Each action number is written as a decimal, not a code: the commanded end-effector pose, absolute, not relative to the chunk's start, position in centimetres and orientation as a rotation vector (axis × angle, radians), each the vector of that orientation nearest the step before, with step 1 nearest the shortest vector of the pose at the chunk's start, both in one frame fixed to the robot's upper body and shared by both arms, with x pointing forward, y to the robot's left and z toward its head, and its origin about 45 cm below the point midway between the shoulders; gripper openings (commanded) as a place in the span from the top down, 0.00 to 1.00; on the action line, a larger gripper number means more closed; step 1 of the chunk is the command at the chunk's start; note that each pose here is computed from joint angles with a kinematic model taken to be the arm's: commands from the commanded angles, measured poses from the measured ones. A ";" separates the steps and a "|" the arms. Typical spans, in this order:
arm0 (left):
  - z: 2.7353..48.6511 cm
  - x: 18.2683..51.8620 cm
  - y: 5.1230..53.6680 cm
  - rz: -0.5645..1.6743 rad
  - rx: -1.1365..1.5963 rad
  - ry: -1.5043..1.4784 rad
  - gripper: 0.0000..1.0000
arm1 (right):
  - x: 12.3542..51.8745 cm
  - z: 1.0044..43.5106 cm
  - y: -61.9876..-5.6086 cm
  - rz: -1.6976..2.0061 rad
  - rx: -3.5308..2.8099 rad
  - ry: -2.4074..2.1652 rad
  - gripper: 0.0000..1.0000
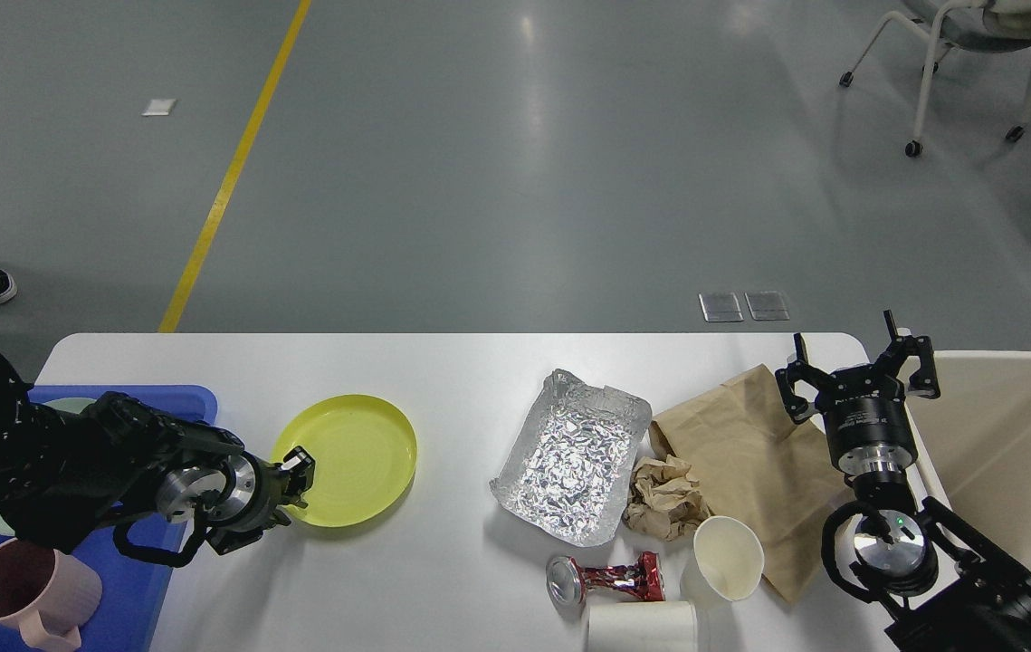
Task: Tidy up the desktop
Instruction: 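Grip the yellow plate rim with the left gripper and lift it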
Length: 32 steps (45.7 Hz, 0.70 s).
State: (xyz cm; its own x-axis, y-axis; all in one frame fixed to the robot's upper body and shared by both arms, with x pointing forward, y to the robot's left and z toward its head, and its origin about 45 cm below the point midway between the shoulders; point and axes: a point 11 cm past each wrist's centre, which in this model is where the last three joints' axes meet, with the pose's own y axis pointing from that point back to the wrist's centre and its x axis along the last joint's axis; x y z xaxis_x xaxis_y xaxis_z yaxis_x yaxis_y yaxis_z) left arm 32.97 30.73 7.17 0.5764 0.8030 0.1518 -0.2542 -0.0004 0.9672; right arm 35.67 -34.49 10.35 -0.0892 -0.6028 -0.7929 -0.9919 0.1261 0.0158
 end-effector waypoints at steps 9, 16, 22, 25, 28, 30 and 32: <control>6.9 32.7 30.8 0.889 1.325 0.538 0.77 | 35.7 10.4 -34.5 0.779 -1.546 1.769 0.00; 7.1 32.7 30.7 0.881 1.315 0.548 0.89 | 35.7 10.4 -34.5 0.779 -1.546 1.769 0.00; 7.1 32.6 30.5 0.854 1.302 0.566 0.94 | 35.7 10.4 -34.5 0.779 -1.546 1.769 0.00; 7.2 32.6 30.4 0.848 1.299 0.568 0.97 | 35.7 10.4 -34.5 0.779 -1.546 1.769 0.00; 7.3 32.6 30.3 0.840 1.293 0.572 0.99 | 35.7 10.4 -34.5 0.778 -1.548 1.769 0.00; 7.3 32.6 30.3 0.836 1.292 0.576 1.00 | 35.7 10.3 -34.4 0.780 -1.546 1.768 0.00; 7.3 32.5 30.4 0.836 1.291 0.582 1.00 | 35.7 10.3 -34.4 0.780 -1.546 1.768 0.00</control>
